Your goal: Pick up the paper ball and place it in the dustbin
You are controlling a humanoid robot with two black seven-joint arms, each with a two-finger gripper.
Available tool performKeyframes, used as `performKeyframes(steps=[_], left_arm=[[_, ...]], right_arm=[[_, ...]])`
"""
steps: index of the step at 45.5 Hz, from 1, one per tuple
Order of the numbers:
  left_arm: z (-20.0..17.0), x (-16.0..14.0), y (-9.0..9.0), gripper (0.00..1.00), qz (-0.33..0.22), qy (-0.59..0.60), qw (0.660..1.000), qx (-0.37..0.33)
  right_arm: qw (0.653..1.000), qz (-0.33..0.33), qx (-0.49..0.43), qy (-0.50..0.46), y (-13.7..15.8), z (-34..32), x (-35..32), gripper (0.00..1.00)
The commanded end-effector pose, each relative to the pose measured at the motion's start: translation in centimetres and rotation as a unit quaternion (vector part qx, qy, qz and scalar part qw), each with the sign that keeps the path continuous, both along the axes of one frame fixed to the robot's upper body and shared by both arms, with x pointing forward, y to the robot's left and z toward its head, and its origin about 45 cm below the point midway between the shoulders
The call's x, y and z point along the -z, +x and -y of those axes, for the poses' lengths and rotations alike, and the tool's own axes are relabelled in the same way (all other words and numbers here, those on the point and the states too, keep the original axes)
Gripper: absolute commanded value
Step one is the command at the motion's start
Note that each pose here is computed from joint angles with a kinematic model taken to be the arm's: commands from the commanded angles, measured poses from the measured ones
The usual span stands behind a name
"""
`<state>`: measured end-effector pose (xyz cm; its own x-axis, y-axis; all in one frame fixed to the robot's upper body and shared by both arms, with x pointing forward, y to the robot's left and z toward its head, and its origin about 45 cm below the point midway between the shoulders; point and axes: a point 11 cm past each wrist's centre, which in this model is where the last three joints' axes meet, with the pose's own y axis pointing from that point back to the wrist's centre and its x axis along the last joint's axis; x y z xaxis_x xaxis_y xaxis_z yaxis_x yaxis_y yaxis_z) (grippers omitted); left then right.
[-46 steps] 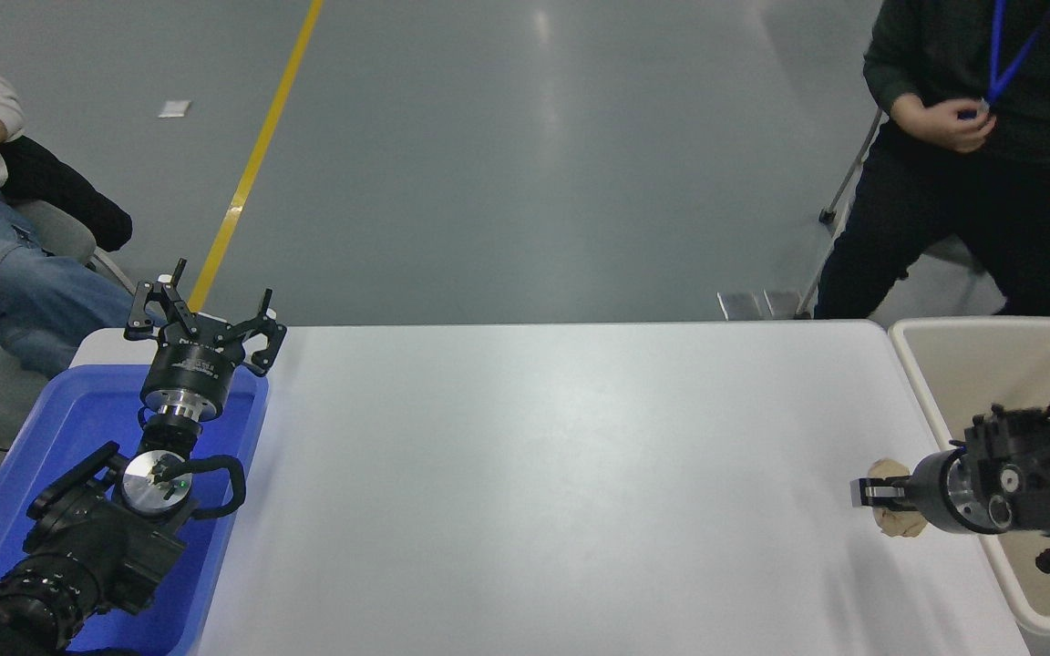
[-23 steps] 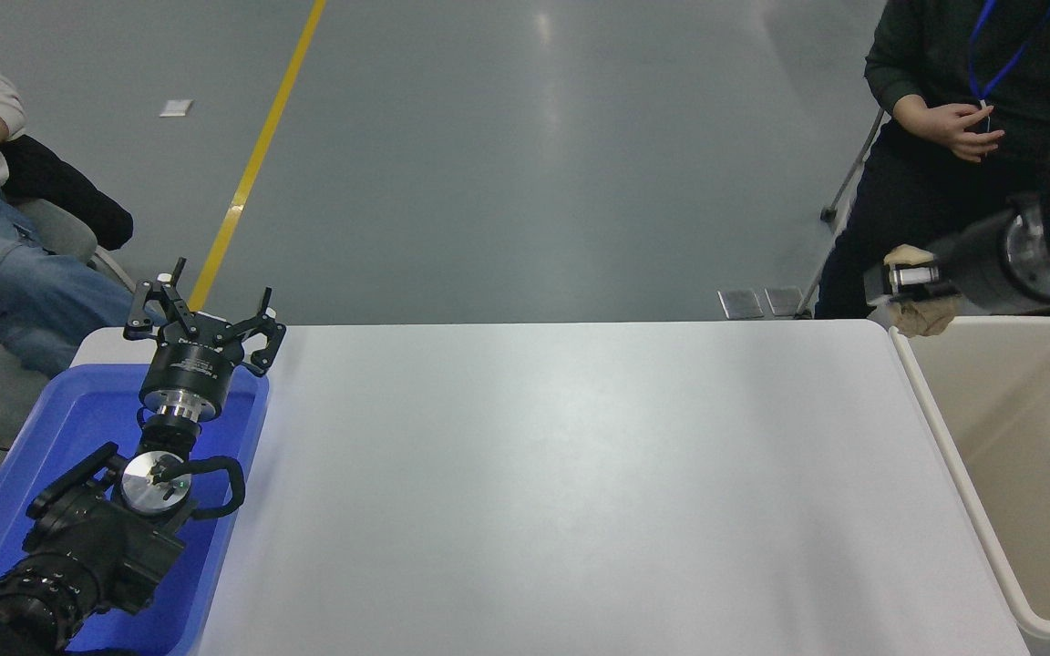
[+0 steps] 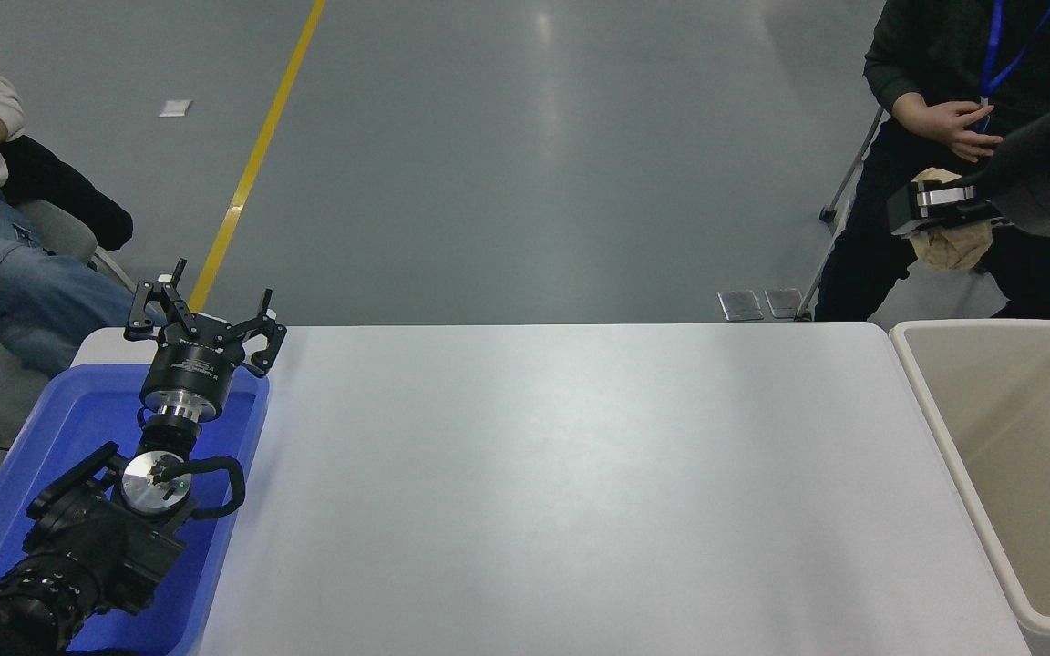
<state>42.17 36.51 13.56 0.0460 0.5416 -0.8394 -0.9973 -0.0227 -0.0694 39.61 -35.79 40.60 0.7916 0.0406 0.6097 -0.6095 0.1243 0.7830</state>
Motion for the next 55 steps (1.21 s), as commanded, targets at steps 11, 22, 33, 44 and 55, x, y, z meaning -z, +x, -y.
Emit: performKeyframes(steps=[11,22,33,44,55], left_arm=[[0.1,0.0,0.0,0.99,0.0,-0.001,1.0,0.0],[0.1,0.0,0.0,0.99,0.001,-0.001,1.0,0.001],[0.1,0.0,0.0,0.99,0.001,-0.001,1.0,0.001],[0.1,0.0,0.0,0.99,0.0,-0.001,1.0,0.0],[0.1,0.0,0.0,0.99,0.0,-0.001,1.0,0.0]], right_arm=[[0.949,0.16,0.258,-0.085,1.9,21.2,9.2,0.0],[0.911,0.218,0.339,-0.084,-1.6,26.9,14.4,0.0],[0.883,0.239,0.403,-0.026,-5.8,25.5,24.4,0.0],[0.872,0.218,0.438,0.008,-8.9,22.9,30.6,0.0],[0.871,0.209,0.443,0.014,-9.9,21.9,32.4,0.0]])
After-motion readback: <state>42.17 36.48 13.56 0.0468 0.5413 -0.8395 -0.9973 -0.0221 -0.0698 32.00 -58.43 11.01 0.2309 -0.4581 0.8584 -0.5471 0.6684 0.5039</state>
